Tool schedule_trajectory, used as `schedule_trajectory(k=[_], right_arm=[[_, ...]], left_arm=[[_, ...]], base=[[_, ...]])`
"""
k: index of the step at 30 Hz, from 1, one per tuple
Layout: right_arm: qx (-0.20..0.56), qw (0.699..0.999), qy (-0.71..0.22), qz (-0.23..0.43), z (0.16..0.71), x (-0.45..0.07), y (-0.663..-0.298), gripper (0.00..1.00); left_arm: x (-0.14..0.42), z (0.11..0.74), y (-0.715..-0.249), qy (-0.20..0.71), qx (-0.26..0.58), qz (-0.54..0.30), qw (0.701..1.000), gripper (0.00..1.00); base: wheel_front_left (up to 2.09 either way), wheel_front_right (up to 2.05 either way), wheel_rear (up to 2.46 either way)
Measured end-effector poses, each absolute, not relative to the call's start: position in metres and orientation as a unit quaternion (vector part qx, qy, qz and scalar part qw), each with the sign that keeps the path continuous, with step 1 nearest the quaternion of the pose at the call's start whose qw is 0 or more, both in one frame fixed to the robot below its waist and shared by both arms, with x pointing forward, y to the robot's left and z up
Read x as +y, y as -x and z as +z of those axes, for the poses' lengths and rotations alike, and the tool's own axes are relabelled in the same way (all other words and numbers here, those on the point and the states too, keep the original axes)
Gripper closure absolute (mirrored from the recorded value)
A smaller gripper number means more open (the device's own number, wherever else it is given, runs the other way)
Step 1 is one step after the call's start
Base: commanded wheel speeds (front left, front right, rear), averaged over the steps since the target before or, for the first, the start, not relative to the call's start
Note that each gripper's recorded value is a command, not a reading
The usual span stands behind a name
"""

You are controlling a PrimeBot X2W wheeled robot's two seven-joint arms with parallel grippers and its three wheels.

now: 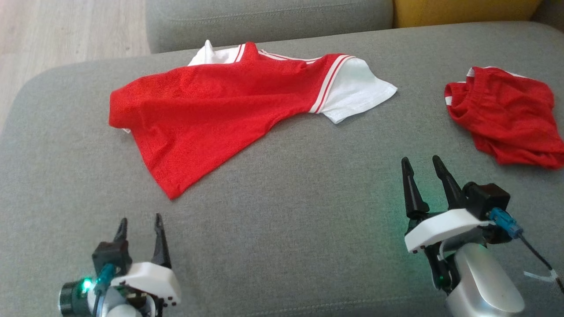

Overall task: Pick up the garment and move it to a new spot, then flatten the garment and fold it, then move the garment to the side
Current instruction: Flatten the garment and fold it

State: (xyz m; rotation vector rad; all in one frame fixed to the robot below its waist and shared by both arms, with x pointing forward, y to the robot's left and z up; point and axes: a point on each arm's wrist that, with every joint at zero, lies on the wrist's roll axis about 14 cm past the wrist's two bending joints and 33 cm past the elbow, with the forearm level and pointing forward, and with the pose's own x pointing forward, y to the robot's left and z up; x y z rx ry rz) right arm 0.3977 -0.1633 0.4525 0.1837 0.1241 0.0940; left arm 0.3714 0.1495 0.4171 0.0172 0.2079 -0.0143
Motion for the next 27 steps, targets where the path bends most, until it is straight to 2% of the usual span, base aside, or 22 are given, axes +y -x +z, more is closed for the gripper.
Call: schedule_trajectory(k=[6,8,14,21,27], right_arm=[[0.072,0.992,-0.092,0.048,0.445,-0.162,-0.402,0.00],[0.078,0.992,-0.091,0.049,0.439,-0.161,-0.405,0.00],[0.073,0.992,-0.089,0.053,0.440,-0.160,-0.424,0.00],[0.081,0.992,-0.091,0.045,0.432,-0.166,-0.433,0.00],[0.076,0.992,-0.089,0.041,0.433,-0.171,-0.444,0.00]], left_arm=[[0.140,0.403,-0.377,0.003,0.125,-0.028,0.992,0.00],[0.136,0.402,-0.390,0.036,0.128,-0.032,0.991,0.00],[0.124,0.397,-0.420,0.059,0.131,-0.049,0.988,0.00],[0.114,0.367,-0.423,0.078,0.176,-0.059,0.980,0.00],[0.107,0.365,-0.438,0.088,0.173,-0.068,0.979,0.00]], base=[[0.00,0.00,0.00],[0.00,0.00,0.00],[0.00,0.00,0.00],[0.00,0.00,0.00],[0.00,0.00,0.00]])
